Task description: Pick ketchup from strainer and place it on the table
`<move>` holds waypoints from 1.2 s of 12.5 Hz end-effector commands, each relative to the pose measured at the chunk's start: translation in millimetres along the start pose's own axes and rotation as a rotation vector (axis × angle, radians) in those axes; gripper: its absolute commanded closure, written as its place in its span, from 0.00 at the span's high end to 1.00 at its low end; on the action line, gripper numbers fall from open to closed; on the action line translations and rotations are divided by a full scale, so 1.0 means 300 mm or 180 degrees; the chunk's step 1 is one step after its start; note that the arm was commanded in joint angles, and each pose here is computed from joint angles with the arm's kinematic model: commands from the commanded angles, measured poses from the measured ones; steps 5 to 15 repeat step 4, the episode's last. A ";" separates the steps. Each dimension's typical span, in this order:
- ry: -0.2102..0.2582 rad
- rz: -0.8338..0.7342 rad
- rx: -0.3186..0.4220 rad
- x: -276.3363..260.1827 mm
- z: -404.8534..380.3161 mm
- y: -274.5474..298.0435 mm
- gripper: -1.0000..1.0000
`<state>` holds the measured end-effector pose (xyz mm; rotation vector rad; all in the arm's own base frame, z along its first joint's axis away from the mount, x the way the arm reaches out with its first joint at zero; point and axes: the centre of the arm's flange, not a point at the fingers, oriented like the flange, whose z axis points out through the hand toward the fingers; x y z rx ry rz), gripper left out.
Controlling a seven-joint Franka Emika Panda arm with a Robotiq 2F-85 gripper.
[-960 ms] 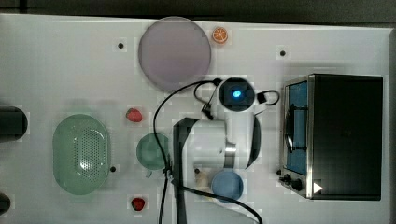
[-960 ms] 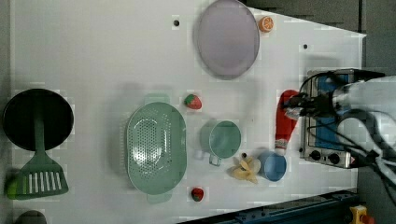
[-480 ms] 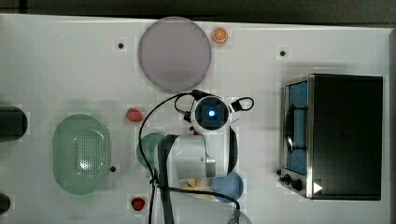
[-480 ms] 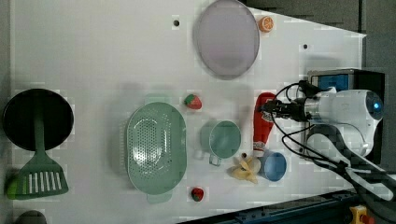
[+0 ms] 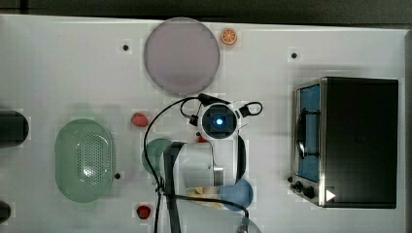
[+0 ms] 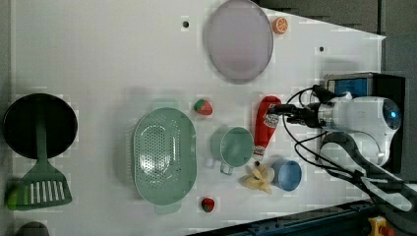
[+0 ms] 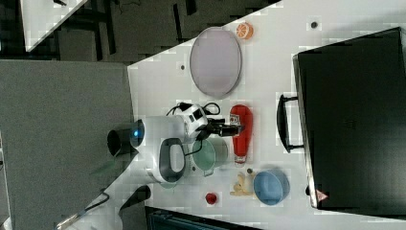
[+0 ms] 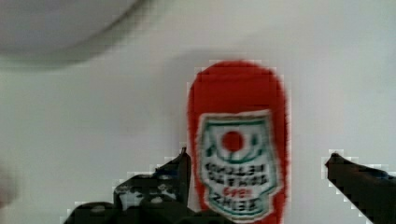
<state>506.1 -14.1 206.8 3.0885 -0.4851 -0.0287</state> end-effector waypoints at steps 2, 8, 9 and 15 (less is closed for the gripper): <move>0.0734 0.0179 0.0090 0.176 -0.483 -0.012 1.00; 0.0664 0.0453 0.0030 0.216 -0.659 -0.020 1.00; 0.0664 0.0453 0.0030 0.216 -0.659 -0.020 1.00; 0.0664 0.0453 0.0030 0.216 -0.659 -0.020 1.00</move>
